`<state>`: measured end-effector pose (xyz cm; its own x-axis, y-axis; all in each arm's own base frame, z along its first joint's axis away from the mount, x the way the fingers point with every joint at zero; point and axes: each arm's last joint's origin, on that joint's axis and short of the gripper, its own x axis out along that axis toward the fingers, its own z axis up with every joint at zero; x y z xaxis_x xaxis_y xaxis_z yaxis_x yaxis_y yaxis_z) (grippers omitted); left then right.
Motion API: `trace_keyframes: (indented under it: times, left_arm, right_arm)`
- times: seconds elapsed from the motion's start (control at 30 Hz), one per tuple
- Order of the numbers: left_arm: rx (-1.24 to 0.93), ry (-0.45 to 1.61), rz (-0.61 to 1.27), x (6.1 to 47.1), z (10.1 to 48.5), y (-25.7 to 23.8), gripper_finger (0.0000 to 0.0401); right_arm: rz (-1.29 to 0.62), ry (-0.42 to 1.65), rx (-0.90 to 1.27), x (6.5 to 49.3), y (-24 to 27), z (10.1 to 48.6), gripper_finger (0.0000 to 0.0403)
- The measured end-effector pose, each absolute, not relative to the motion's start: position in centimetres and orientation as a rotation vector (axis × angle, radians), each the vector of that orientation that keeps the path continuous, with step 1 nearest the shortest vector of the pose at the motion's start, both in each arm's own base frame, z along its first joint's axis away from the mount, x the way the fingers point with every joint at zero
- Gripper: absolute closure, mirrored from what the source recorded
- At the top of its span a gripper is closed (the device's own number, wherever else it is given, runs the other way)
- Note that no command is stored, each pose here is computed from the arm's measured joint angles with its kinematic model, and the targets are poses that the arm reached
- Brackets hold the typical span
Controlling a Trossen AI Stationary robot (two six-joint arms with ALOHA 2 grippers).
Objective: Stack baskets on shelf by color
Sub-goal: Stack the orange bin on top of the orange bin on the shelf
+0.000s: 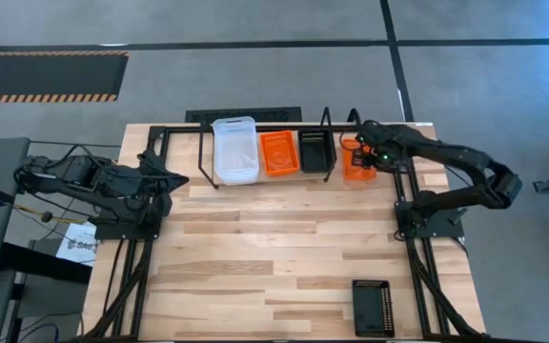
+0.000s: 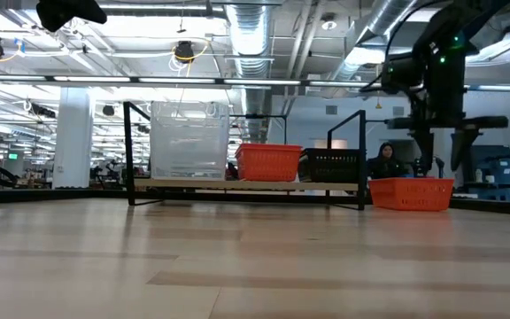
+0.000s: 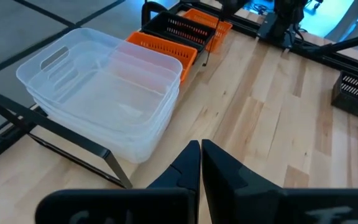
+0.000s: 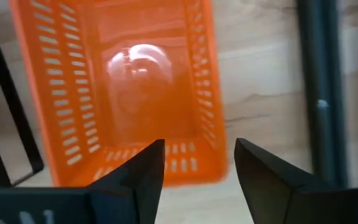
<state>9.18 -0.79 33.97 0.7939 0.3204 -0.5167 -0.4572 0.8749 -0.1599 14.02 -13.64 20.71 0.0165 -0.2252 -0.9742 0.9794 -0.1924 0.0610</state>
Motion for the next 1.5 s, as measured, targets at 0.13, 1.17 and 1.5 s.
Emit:
trace_keyframes:
  times: [0.13,1.17,1.5]
  left_arm:
    - [-0.287,0.498,0.425,9.2,34.0,-0.8,0.0401]
    - [-0.321,0.515,0.381,9.2,33.9,-0.9,0.0401]
    - [-0.305,0.518,0.377,9.2,33.9,-0.9,0.0401]
  right_arm:
    - [-1.422,0.929,1.203,13.7,-13.3,19.4,0.0191]
    - [-1.323,1.232,1.193,13.1,-10.3,22.0,0.0397]
    - [-1.164,0.884,1.079,15.5,-5.6,33.8,0.0400]
